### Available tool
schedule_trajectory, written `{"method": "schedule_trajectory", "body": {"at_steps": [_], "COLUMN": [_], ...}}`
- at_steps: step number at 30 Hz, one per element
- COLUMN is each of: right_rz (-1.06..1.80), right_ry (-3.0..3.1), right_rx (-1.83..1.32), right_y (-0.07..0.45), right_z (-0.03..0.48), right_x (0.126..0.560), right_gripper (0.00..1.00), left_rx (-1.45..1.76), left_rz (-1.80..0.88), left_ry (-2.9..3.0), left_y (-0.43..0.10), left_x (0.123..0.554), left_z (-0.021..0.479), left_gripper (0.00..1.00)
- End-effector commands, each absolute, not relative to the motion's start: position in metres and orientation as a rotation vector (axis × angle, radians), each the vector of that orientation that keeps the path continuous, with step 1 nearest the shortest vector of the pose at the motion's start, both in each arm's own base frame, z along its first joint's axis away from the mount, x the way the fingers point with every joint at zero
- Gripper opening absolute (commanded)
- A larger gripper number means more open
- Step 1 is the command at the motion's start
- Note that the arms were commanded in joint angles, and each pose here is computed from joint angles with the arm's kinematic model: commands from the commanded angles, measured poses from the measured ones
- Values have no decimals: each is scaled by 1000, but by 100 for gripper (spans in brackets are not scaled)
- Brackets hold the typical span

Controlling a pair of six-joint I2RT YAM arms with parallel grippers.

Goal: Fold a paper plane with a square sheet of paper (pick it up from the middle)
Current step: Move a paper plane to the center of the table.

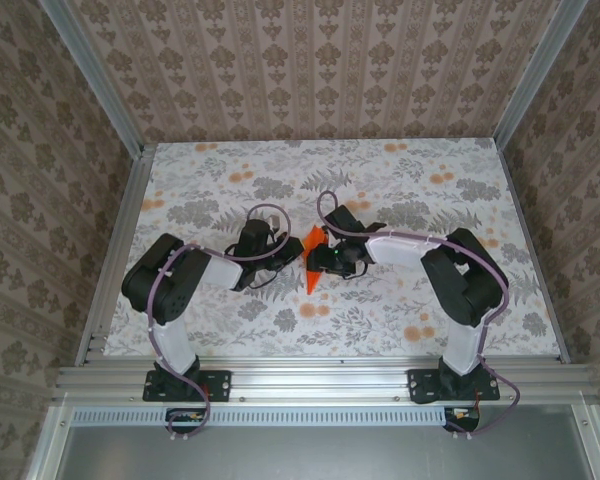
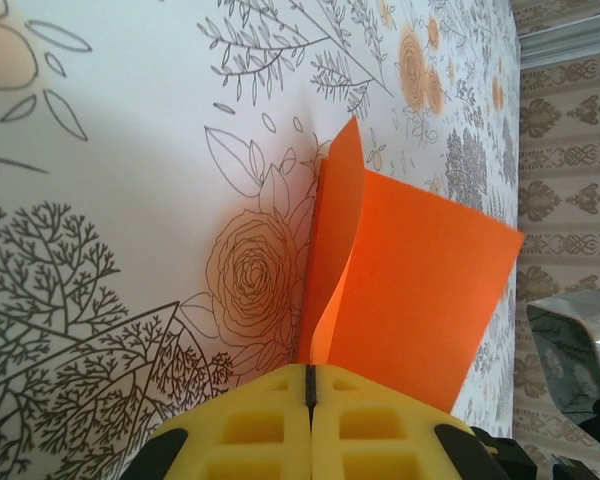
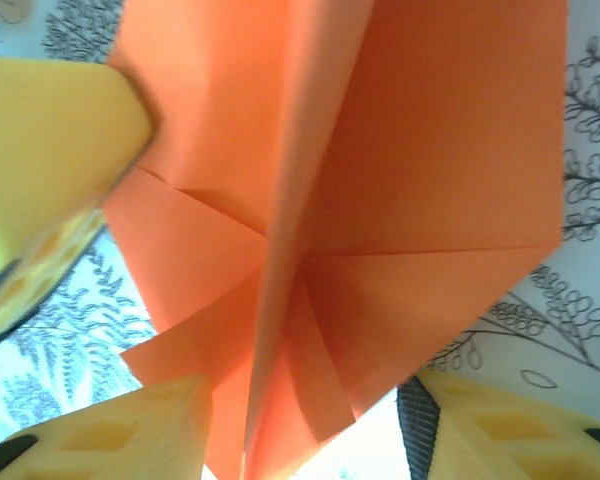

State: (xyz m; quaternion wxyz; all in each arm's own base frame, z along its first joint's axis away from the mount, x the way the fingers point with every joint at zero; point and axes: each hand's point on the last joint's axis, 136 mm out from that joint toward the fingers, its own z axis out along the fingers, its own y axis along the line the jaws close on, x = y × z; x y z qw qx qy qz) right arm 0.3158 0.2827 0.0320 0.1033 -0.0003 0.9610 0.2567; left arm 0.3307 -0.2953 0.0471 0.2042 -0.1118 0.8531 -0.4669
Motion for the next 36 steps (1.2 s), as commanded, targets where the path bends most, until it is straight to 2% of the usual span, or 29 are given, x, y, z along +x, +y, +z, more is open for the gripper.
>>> {"method": "schedule_trajectory", "body": {"at_steps": [1,6,13,19,30,36], "right_rz": [891,917,719,769,724,747], "right_ry": [2739,2720,2672,2629,2734,2750], "right_rx": [-38,-36,61,-2,-37,-48], "right_y": [296,298,266,274,288,294], "right_z": [55,58,72,90,55,50], "right_x": [321,321,326,321,317,315], "right_gripper": [57,57,57,57,56,52], "left_rx": [-323,-324,-328,-327,-324,-321], "left_rz": [-1346,-1347,-1327,-1331,-1341,-1351], "left_ry": [2414,2421,2426,2420,2422,2420], "left_y": [-299,-300,-298,-299,-301,-304], "left_x": [326,327,328,329,329,329], "left_z": [42,40,38,39,40,41], "left_gripper": [5,4,4,4,4,4]}}
